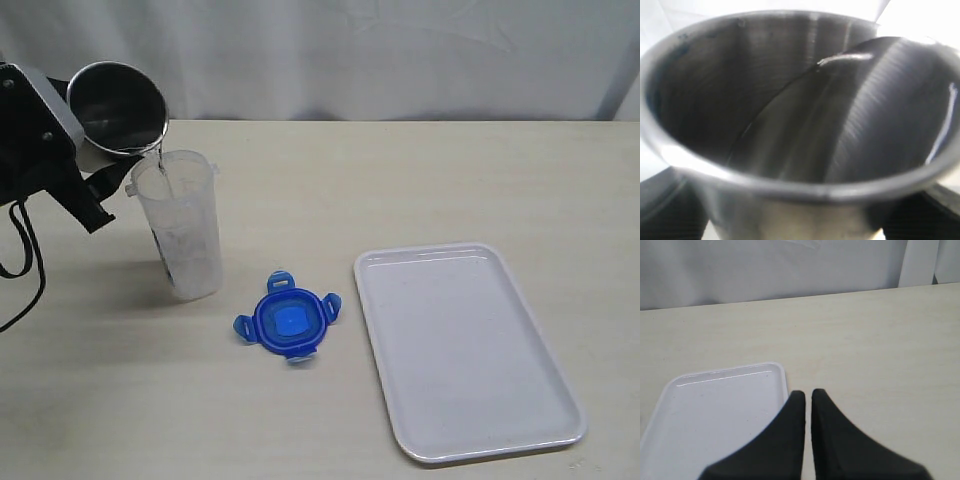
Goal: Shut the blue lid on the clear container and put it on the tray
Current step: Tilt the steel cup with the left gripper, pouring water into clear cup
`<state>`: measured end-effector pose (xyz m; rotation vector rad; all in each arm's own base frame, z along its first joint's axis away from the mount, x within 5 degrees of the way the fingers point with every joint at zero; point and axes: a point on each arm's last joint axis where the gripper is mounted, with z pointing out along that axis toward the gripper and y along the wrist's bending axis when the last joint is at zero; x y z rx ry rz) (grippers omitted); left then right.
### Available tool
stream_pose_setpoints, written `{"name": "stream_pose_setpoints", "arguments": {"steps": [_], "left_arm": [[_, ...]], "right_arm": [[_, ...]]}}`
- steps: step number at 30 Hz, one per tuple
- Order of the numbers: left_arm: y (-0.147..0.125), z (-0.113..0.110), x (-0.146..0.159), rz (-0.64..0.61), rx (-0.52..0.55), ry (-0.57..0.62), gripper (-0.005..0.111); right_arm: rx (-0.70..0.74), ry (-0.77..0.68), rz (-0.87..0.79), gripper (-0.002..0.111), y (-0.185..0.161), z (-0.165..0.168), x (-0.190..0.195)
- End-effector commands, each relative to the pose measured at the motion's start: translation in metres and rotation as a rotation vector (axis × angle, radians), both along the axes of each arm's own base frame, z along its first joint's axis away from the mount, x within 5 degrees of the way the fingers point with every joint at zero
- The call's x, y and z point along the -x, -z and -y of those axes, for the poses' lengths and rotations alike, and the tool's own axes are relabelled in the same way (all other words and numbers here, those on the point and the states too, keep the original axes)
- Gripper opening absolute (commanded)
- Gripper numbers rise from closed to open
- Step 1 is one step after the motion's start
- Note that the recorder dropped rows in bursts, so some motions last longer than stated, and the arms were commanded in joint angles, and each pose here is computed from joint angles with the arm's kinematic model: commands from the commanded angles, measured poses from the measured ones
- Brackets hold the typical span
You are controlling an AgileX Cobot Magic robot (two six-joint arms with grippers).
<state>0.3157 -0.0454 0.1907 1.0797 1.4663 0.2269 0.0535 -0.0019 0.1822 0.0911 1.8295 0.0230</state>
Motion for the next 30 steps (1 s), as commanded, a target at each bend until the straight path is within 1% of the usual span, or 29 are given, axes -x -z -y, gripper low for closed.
{"name": "stream_pose_setpoints", "arguments": {"steps": [1, 16, 30], "left_arm": [[-0.0173, 0.0023, -0.0021, 0.104, 0.040, 0.013, 0.000], [-0.0173, 0.0024, -0.0021, 0.103, 0.039, 0.015, 0.000], [-0.0138, 0.0009, -0.0022, 0.067, 0.027, -0.002, 0.000]], "right_arm": [[0.000, 0.004, 0.008, 0.005, -0.0002, 0.0002, 0.0000], [0.000, 0.004, 0.008, 0.005, -0.0002, 0.0002, 0.0000], [0.000, 0.004, 0.008, 0.005, -0.0002, 0.0002, 0.0000]]}}
